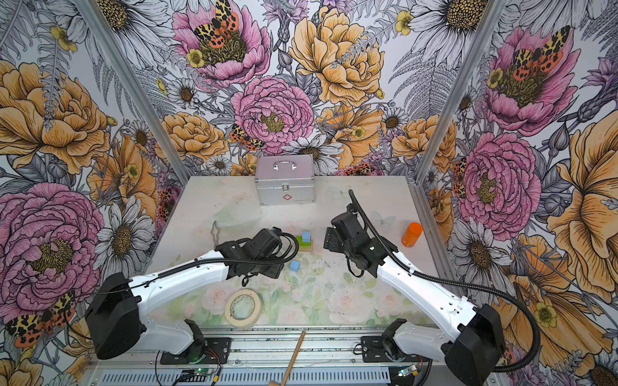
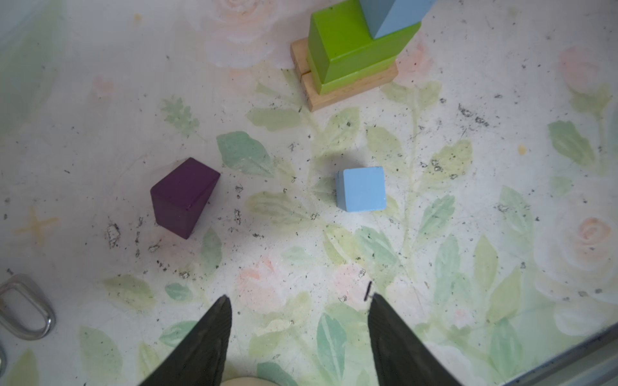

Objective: Build the wood block tower
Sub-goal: 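Move the left gripper down to the loose light-blue cube while the right gripper draws back, then close the left gripper on the light-blue cube, then lift the light-blue cube and carry it over the green block with the left gripper, then lower the light-blue cube beside the other cube on the green block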

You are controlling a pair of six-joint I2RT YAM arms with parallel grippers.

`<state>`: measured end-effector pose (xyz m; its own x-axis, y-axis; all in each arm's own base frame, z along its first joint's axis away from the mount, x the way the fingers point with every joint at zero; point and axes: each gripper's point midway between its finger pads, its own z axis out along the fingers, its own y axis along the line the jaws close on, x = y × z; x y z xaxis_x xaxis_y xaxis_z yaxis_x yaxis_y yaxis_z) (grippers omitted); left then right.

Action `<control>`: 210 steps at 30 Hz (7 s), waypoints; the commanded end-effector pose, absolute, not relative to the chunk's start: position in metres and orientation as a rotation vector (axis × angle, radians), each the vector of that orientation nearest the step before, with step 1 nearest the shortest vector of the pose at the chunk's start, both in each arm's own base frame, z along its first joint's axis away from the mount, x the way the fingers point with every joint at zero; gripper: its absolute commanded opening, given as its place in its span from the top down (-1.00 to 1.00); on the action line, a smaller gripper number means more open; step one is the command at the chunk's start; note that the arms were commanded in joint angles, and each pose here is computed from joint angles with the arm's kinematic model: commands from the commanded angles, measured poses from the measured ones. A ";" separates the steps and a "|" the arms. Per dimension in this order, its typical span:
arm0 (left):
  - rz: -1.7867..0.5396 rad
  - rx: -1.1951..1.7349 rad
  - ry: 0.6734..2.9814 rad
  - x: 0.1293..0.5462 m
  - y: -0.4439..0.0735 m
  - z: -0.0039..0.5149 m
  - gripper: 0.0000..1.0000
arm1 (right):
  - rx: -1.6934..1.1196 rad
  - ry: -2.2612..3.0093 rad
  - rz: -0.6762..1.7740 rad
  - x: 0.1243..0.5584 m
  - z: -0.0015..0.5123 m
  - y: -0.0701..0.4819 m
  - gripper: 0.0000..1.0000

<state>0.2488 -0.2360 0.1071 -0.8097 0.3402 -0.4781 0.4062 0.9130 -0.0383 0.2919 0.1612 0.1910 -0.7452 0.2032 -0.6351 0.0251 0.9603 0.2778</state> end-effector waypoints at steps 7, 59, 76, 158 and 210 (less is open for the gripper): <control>-0.250 0.644 2.600 0.271 -0.287 0.096 -0.44 | 0.191 2.364 0.381 0.295 0.189 0.150 -0.64; -0.177 0.682 2.715 0.273 -0.301 0.044 0.09 | 0.262 2.382 0.463 0.295 0.172 0.142 -0.65; -0.187 0.651 2.692 0.275 -0.298 0.055 0.22 | 0.261 2.390 0.471 0.295 0.169 0.143 -0.65; -0.243 0.153 2.796 0.351 -0.283 0.138 1.00 | 0.265 2.433 0.554 0.325 0.166 0.144 -0.66; -0.235 0.111 2.810 0.364 -0.304 0.121 1.00 | 0.286 2.449 0.575 0.323 0.155 0.139 -0.67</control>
<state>0.3610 -0.2975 0.1202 -0.9469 0.0644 -0.3149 0.1124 0.9842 -0.1367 0.3197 0.1401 0.1553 -0.8027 0.3315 -0.4958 0.0776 0.8823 0.4643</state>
